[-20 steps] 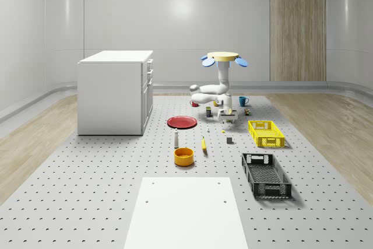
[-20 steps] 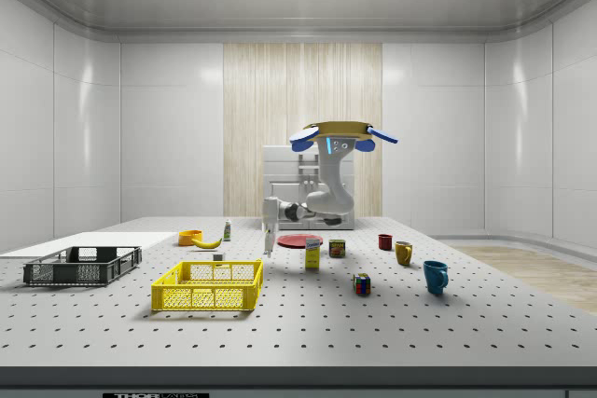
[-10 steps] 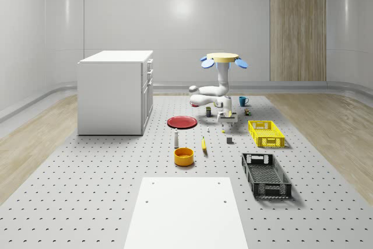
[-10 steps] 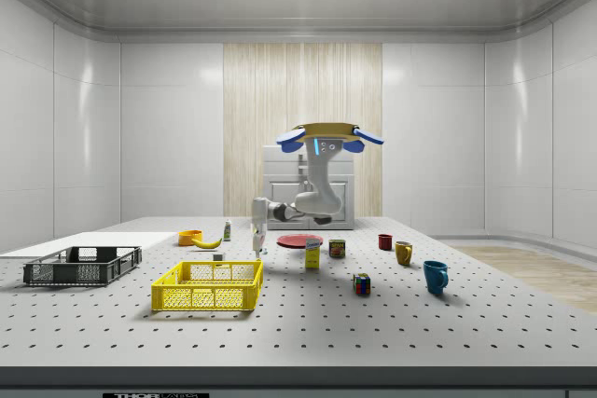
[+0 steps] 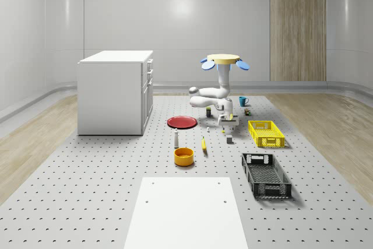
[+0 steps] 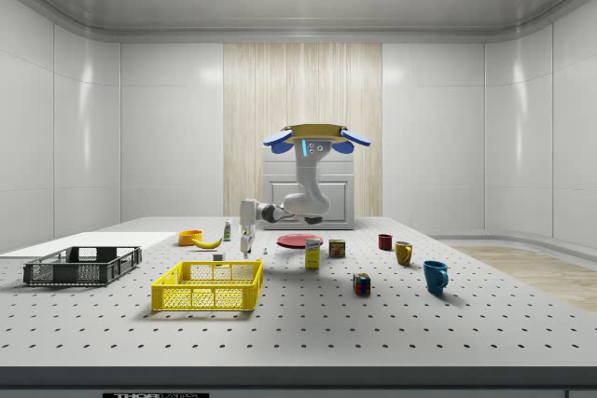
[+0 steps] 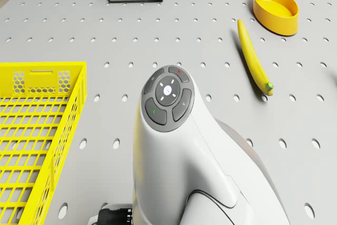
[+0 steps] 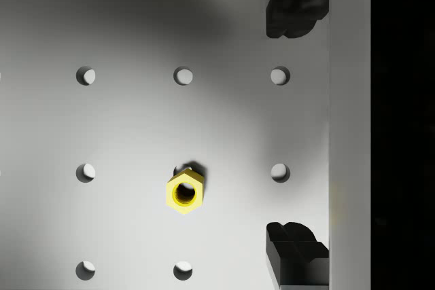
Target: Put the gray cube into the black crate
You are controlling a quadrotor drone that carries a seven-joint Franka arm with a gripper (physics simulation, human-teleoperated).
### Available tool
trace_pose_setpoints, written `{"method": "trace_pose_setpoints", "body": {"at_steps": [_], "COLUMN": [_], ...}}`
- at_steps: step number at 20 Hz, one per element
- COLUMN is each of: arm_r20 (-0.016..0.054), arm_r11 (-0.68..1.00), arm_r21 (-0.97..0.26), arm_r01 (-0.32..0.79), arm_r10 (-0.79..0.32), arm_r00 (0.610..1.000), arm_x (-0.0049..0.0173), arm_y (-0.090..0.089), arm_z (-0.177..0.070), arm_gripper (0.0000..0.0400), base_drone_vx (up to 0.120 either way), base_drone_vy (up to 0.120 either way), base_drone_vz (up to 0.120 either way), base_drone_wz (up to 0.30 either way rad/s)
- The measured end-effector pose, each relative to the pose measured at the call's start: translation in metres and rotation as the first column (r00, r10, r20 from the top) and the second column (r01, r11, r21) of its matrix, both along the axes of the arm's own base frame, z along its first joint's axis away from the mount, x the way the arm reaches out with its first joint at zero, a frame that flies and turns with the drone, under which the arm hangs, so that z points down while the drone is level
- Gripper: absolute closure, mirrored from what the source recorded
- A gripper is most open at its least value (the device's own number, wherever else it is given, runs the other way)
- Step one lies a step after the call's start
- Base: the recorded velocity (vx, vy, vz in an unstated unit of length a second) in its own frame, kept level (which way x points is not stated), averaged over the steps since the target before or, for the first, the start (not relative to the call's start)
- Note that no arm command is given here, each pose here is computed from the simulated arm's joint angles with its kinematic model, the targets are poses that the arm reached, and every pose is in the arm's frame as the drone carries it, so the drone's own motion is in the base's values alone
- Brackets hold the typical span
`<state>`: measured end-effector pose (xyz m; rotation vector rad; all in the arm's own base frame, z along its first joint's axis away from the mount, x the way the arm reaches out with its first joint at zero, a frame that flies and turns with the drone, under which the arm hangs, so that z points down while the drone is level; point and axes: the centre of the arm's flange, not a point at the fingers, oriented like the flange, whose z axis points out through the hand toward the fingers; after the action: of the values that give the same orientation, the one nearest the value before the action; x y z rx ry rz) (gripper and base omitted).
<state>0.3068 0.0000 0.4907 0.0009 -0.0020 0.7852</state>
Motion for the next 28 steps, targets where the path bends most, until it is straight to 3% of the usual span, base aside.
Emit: {"method": "trace_pose_setpoints", "body": {"at_steps": [19,23,28], "arm_r20": [0.0,0.0,0.0], "arm_r11": [1.0,1.0,1.0], "arm_r21": [0.0,0.0,0.0], "arm_r01": [0.0,0.0,0.0], "arm_r10": [0.0,0.0,0.0], "arm_r00": [1.0,1.0,1.0], "arm_x": [0.0,0.0,0.0], "arm_y": [0.0,0.0,0.0], "arm_z": [0.0,0.0,0.0], "arm_gripper": [0.0,0.0,0.0], "base_drone_vx": [0.12,0.01,0.12], "base_drone_vy": [-0.015,-0.03,0.0], "base_drone_vz": [0.0,0.0,0.0], "base_drone_wz": [0.0,0.0,0.0]}}
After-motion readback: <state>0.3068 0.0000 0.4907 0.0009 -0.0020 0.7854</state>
